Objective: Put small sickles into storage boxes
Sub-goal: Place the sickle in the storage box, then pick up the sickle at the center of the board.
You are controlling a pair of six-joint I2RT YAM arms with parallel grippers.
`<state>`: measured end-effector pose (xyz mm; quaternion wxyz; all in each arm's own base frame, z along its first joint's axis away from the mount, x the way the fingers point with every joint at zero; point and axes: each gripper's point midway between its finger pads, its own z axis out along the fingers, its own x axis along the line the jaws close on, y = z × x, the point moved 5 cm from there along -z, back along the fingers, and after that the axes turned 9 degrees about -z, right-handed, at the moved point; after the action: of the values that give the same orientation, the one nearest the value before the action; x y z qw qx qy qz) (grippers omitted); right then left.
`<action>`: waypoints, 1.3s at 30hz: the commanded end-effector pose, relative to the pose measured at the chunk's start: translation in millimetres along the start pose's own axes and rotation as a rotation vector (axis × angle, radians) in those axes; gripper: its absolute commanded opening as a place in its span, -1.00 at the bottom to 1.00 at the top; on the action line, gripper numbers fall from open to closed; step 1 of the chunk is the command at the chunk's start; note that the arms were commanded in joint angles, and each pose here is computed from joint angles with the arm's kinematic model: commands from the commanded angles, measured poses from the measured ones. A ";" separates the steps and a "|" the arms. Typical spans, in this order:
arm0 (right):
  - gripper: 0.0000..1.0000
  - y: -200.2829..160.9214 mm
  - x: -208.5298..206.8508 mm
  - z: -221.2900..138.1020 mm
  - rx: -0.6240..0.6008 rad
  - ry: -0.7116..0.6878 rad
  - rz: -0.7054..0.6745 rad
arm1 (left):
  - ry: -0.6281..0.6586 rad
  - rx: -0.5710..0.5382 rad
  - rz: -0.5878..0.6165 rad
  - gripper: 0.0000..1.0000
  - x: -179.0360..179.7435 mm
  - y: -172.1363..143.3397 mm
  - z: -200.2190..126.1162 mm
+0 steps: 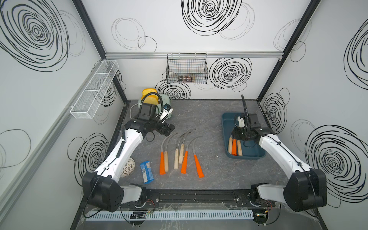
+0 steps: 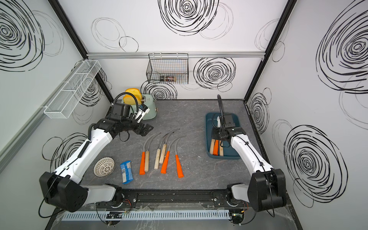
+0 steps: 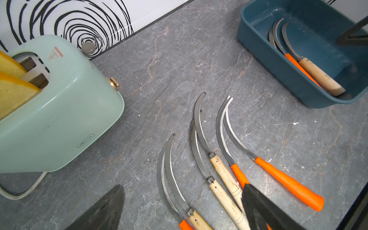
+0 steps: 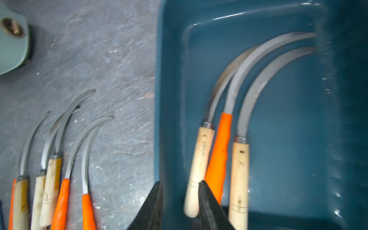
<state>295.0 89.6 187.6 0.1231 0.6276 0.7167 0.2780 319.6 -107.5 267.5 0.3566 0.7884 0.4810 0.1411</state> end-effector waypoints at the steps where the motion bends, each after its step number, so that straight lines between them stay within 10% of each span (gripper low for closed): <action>1: -0.33 5.8 38.7 -12.8 -0.043 0.119 -0.090 | 0.045 0.008 -0.007 0.92 3.5 1.6 -3.3; 39: -0.21 -104.3 141.8 14.6 0.179 0.370 -0.318 | -0.039 0.023 -0.092 0.92 3.7 -33.5 23.0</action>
<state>187.6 212.3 137.2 -0.0217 0.4635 0.8367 0.2909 304.2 -103.1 206.0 0.3253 0.7848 0.5205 0.0856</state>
